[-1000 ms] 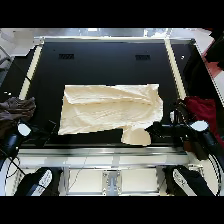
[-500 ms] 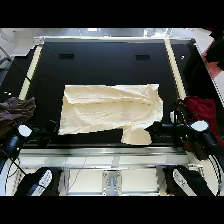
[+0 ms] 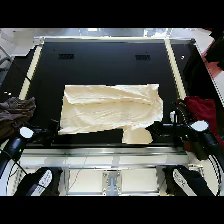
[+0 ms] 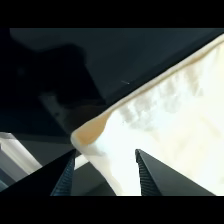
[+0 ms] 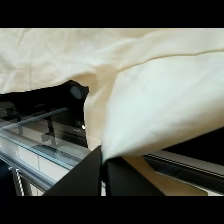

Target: Fold the shirts.

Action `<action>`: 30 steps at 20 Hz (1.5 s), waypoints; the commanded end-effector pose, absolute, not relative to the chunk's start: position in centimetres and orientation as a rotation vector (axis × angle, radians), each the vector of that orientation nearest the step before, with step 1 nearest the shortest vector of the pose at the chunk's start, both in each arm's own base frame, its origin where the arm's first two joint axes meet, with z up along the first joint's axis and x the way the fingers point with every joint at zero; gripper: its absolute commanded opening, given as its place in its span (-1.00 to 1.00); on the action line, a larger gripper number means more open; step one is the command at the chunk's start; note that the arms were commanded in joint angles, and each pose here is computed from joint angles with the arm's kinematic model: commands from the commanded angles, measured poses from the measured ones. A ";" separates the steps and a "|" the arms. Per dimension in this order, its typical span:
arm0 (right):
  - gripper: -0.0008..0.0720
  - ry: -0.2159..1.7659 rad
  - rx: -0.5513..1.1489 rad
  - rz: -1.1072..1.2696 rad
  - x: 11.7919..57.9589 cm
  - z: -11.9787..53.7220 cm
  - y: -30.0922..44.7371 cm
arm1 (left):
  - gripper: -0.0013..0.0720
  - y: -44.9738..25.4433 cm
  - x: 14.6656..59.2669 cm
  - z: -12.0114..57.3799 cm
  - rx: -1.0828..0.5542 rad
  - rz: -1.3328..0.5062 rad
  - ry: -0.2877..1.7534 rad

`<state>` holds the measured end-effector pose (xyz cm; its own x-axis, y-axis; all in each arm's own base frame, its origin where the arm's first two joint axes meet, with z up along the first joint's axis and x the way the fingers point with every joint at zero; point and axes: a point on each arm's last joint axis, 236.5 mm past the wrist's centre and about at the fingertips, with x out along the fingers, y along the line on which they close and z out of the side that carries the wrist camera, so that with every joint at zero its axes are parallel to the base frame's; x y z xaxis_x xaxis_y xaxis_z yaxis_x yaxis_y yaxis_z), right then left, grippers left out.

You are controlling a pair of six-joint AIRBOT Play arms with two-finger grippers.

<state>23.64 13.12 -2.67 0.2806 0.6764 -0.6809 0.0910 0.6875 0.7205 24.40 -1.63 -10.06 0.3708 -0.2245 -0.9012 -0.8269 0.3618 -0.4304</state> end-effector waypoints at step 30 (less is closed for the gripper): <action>-0.94 0.809 0.437 0.287 37.8 9.4 5.9 | -0.95 -4.9 45.7 8.1 -0.207 -0.036 0.759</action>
<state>34.27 7.48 9.97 0.6441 0.4516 -0.6175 -0.0989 0.8495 0.5182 41.96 -5.33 9.68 0.7496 -0.1673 -0.6404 -0.0500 0.9505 -0.3068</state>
